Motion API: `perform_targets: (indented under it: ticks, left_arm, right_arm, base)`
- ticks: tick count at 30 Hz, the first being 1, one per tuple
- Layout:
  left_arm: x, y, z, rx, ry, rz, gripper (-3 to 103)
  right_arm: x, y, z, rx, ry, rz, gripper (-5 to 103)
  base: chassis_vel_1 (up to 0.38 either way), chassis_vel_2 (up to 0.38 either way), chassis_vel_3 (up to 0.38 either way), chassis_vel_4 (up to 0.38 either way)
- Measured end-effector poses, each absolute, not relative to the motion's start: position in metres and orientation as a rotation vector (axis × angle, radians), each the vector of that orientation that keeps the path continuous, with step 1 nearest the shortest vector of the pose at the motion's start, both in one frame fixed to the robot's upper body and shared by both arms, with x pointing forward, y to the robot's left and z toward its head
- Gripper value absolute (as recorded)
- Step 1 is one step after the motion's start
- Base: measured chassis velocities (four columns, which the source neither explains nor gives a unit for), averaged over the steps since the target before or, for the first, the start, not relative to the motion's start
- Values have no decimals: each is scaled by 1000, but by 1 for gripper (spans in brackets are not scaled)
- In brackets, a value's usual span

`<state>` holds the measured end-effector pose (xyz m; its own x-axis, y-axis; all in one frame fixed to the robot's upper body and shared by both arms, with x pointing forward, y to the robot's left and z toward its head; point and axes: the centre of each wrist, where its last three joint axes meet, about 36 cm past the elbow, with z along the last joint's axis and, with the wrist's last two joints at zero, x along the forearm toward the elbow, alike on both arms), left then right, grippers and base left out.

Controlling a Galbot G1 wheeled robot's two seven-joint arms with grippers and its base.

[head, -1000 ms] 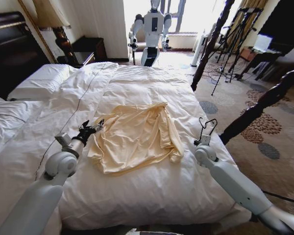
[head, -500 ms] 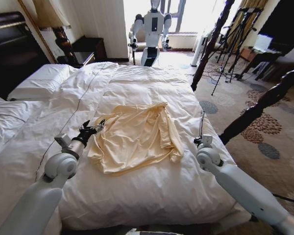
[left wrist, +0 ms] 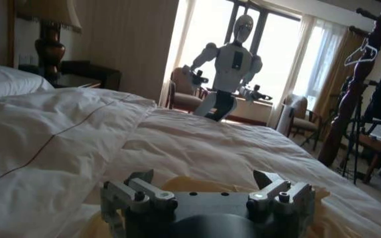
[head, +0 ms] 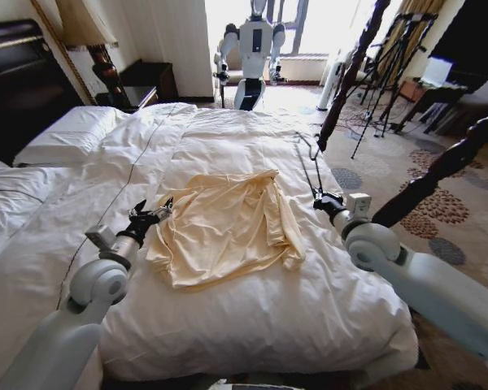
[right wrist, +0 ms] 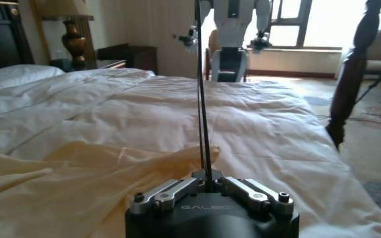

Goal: Pick up the clothes from the bed and hang them on the clothes hanger.

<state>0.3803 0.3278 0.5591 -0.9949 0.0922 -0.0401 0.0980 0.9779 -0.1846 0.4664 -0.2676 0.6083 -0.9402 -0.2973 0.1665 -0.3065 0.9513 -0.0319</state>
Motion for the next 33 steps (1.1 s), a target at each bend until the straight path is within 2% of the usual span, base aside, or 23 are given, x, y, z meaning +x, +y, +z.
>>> perform_targets:
  ticks: [1, 4, 6, 8, 10, 17, 20, 25, 33]
  left_arm:
    - [380, 328, 559, 149, 3093, -291, 100]
    - [378, 333, 560, 117, 3095, -278, 100]
    - [377, 334, 560, 108, 3095, -276, 100]
    - [377, 336, 561, 78, 3096, -276, 100]
    - [377, 336, 560, 71, 3096, -278, 100]
    - [383, 341, 555, 16, 3105, -293, 100]
    - [389, 346, 554, -12, 3104, -294, 100]
    - [396, 350, 553, -34, 3100, -298, 100]
    - [409, 347, 548, -38, 3088, -330, 100]
  right_arm:
    - [466, -268, 608, 459, -2945, 86, 0]
    - [487, -265, 591, 808, -2807, -23, 0]
    - [492, -264, 586, 885, -2764, -69, 0]
    - [513, -263, 568, 1115, -2657, -204, 0]
    - [522, -261, 562, 1175, -2628, -229, 0]
    - [617, -219, 514, 1496, -2359, -362, 0]
    - [637, -200, 508, 1528, -2283, -357, 0]
    - [648, -193, 516, 1538, -2186, -310, 0]
    - [662, -236, 521, 1430, -2015, -292, 0]
  base:
    - [0, 0, 0, 0]
    - [0, 0, 0, 0]
    - [0, 0, 0, 0]
    - [0, 0, 0, 0]
    - [0, 0, 0, 0]
    - [0, 0, 0, 0]
    - [0, 0, 0, 0]
    - [0, 0, 0, 0]
    - [0, 0, 0, 0]
